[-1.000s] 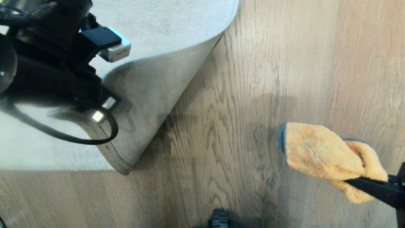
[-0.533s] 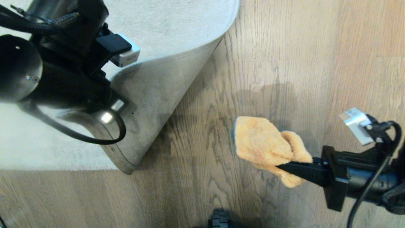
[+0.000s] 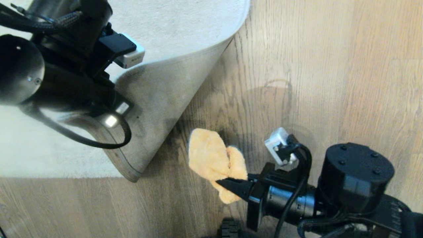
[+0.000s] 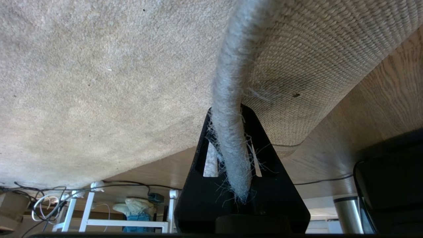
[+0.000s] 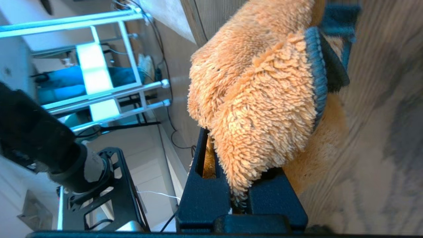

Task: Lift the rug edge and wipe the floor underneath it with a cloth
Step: Wipe the floor under the carpet with a rag

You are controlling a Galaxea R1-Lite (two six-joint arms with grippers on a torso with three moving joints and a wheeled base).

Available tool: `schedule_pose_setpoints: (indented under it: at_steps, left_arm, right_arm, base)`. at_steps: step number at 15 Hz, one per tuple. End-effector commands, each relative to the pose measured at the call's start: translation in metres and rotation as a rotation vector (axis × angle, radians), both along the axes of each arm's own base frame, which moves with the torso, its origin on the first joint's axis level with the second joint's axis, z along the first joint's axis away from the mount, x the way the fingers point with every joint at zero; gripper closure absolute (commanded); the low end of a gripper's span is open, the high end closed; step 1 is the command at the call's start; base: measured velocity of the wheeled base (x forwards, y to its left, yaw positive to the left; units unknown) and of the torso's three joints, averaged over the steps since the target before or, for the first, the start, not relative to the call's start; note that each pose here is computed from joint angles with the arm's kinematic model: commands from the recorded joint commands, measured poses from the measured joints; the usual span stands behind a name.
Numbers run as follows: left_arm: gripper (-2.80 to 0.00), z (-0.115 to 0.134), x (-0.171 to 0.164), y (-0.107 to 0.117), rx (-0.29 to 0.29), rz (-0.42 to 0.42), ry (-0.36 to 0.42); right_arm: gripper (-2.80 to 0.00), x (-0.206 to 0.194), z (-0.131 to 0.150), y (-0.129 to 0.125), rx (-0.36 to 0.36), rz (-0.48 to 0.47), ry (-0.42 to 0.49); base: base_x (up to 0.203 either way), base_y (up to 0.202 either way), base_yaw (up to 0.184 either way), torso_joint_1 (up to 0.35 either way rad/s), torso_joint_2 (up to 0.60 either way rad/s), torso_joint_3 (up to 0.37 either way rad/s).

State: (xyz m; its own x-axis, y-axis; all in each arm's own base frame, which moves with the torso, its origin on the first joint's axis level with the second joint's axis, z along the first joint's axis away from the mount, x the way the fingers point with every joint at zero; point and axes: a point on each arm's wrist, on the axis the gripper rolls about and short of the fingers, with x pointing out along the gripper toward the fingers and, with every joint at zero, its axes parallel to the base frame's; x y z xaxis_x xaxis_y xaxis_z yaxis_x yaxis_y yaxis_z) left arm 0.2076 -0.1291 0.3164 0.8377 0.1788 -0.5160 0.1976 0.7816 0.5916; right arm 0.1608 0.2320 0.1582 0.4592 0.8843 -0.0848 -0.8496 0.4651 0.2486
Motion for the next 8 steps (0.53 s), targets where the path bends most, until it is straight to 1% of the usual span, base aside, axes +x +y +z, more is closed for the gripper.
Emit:
schedule_pose_setpoints:
  at_steps: [1, 3, 4, 8]
  left_arm:
    - [0.0, 0.0, -0.001, 0.001, -0.002, 0.009, -0.003]
    - [0.0, 0.0, -0.001, 0.001, 0.008, 0.028, -0.01]
    - [0.0, 0.0, -0.001, 0.001, 0.008, 0.028, -0.01]
    - [0.0, 0.0, -0.001, 0.001, 0.012, 0.034, -0.013]
  right_arm:
    - [0.0, -0.008, -0.011, 0.015, -0.028, 0.002, 0.021]
    - [0.0, -0.009, -0.021, 0.023, -0.051, -0.025, 0.033]
    - [0.0, -0.009, -0.025, 0.029, -0.051, -0.028, 0.031]
    - [0.0, -0.017, -0.051, 0.066, -0.042, -0.028, 0.018]
  base:
    - [0.0, 0.0, 0.0, 0.0, 0.0, 0.0]
    - [0.0, 0.0, 0.0, 0.0, 0.0, 0.0]
    - [0.0, 0.0, 0.0, 0.0, 0.0, 0.0]
    - [0.0, 0.0, 0.0, 0.0, 0.0, 0.0]
